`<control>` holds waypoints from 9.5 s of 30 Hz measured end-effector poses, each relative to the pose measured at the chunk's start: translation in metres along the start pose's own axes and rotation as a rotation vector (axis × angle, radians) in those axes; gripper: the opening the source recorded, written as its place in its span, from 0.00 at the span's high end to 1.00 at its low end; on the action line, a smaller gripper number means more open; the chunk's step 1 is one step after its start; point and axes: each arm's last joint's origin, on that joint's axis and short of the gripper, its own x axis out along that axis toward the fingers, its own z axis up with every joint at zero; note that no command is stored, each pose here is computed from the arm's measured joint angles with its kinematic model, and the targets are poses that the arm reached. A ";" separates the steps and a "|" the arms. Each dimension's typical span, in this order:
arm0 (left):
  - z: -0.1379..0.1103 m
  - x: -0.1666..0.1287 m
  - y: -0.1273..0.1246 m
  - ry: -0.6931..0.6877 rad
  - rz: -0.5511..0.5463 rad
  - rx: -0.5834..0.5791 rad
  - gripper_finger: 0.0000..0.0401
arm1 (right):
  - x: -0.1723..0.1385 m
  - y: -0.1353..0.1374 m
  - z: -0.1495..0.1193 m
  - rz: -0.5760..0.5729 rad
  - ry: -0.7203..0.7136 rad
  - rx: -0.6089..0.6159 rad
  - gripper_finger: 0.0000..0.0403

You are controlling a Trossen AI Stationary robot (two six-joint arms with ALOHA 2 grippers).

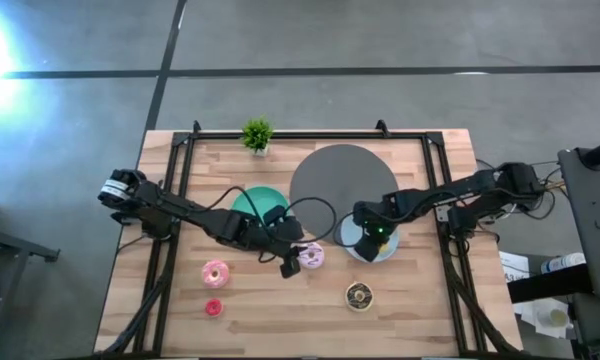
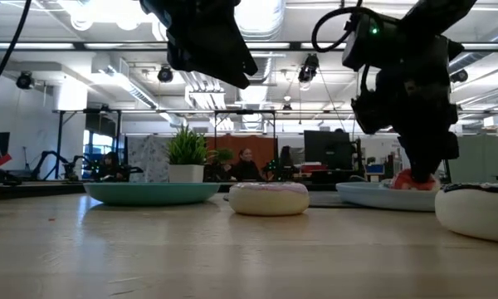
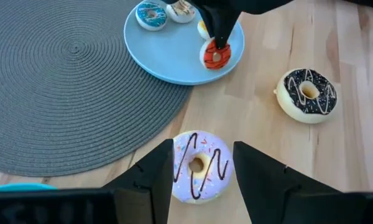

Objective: Pick & Place donuts
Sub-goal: Put the small orange donut on the blue plate, then put the small red donut on the blue plate, then put the large pink donut on the green plate

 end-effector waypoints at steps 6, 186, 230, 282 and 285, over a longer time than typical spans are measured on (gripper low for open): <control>-0.001 0.000 0.000 0.005 0.002 -0.013 0.65 | -0.004 -0.001 0.000 -0.077 -0.023 -0.031 0.83; 0.069 0.038 0.030 0.083 -0.037 -0.051 0.57 | -0.068 0.004 -0.024 0.009 -0.505 0.223 0.97; -0.103 -0.089 0.038 0.293 0.101 -0.408 0.57 | -0.052 -0.027 0.000 -0.307 -0.382 0.028 0.61; -0.154 -0.076 0.045 0.416 0.128 -0.525 0.98 | -0.066 0.014 0.007 -0.227 -0.468 -0.327 0.61; -0.129 -0.069 0.060 0.329 0.206 -0.481 0.99 | -0.066 0.014 0.007 -0.227 -0.468 -0.328 0.61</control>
